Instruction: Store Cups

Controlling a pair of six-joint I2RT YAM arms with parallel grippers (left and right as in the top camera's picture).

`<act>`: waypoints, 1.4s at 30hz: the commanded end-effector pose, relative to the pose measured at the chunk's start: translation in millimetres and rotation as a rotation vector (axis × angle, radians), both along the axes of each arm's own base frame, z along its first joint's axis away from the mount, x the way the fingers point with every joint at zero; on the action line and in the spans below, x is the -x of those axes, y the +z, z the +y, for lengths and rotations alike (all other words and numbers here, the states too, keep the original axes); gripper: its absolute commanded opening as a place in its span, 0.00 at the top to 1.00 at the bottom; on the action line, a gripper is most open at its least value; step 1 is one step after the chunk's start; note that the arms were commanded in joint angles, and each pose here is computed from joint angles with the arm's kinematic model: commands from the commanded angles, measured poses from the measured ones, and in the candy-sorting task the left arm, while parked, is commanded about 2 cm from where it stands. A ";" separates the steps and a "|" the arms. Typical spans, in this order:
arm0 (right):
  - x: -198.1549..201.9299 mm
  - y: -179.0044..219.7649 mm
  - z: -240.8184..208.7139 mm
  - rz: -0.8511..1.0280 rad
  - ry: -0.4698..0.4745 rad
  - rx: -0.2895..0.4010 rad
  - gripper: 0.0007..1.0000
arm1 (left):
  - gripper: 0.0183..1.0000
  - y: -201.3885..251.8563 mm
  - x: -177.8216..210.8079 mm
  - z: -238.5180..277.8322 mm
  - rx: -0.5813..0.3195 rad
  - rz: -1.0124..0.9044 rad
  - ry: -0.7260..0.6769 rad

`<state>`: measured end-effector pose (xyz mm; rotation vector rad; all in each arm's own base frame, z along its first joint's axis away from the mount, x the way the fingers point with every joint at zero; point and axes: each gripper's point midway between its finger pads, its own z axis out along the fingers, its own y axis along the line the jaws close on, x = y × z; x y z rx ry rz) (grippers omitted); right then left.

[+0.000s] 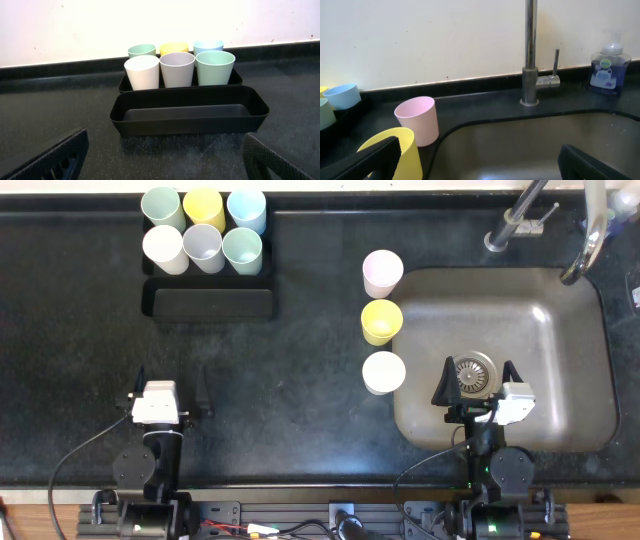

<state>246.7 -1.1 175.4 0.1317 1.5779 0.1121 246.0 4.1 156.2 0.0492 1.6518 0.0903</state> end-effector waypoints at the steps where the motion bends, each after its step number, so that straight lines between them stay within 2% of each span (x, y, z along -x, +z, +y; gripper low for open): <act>1: -0.1 -3.2 -0.5 -0.001 0.000 0.004 0.00 | 0.00 0.9 0.4 3.1 -0.016 -0.006 0.015; 12: -0.1 -3.2 -0.5 -0.001 0.000 0.004 0.00 | 0.00 1.2 0.3 3.0 -0.010 -0.005 0.015; 16: -0.1 -3.2 -0.5 -0.001 0.000 0.003 0.00 | 0.00 20.3 -2.7 -5.4 0.068 0.020 -0.028; 19: -0.1 -3.2 -0.5 -0.001 0.000 0.004 0.00 | 0.00 53.6 -18.6 -24.3 0.113 0.088 -0.130; 21: -0.1 -3.2 -0.5 -0.001 0.000 0.004 0.00 | 0.00 80.7 -40.8 -39.4 0.129 0.154 -0.214; 26: -0.1 -3.2 -0.5 -0.001 0.000 0.004 0.00 | 0.00 159.1 -131.0 -94.0 0.204 0.428 -0.450; 29: -0.1 -3.2 -0.5 -0.001 0.000 0.004 0.00 | 0.00 188.4 -189.7 -137.2 0.198 0.565 -0.468; 31: -0.1 -3.2 -0.5 -0.001 0.000 0.004 0.00 | 0.00 195.1 -230.3 -171.6 0.267 0.628 -0.382; 33: -0.1 -3.2 -0.5 -0.001 0.000 0.004 0.00 | 0.00 186.7 -258.5 -208.6 0.332 0.666 -0.314; 36: -0.1 -3.2 -0.5 -0.001 0.000 0.004 0.00 | 0.00 146.2 -273.2 -260.5 0.412 0.754 -0.276; 39: -0.1 -3.2 -0.5 -0.001 0.000 0.004 0.00 | 0.00 89.8 -264.3 -289.5 0.501 0.911 -0.194; 42: -0.1 -3.2 -0.5 -0.001 0.000 0.004 0.00 | 0.00 47.0 -246.6 -305.0 0.517 1.043 -0.121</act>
